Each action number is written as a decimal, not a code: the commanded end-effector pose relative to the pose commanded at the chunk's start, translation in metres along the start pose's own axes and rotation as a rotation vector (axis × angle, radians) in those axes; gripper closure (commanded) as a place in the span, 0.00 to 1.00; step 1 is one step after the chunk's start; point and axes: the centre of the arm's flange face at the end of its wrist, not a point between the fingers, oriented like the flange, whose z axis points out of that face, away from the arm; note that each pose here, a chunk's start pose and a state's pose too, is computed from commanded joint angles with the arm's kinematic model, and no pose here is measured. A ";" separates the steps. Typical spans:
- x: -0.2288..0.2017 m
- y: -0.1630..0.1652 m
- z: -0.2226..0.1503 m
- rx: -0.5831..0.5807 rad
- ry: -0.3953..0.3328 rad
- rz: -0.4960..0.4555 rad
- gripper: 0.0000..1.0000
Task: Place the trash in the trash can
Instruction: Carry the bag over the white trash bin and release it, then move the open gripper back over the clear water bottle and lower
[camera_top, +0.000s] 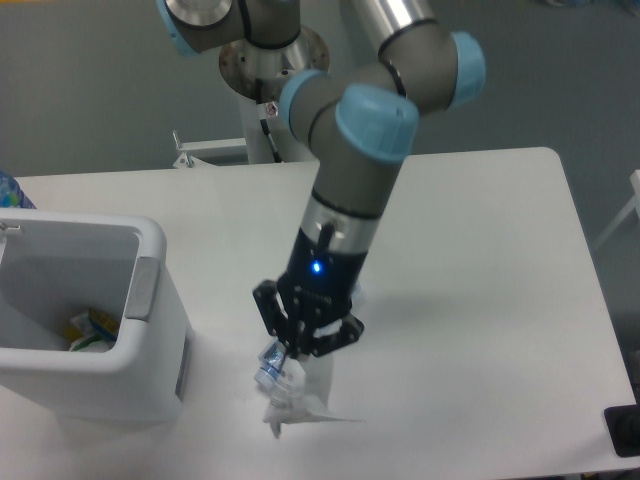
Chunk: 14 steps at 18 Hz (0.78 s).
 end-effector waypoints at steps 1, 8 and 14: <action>0.009 -0.008 -0.010 0.022 0.006 -0.008 1.00; 0.128 -0.059 -0.031 0.085 0.108 0.057 1.00; 0.198 -0.063 -0.031 0.077 0.187 0.048 0.90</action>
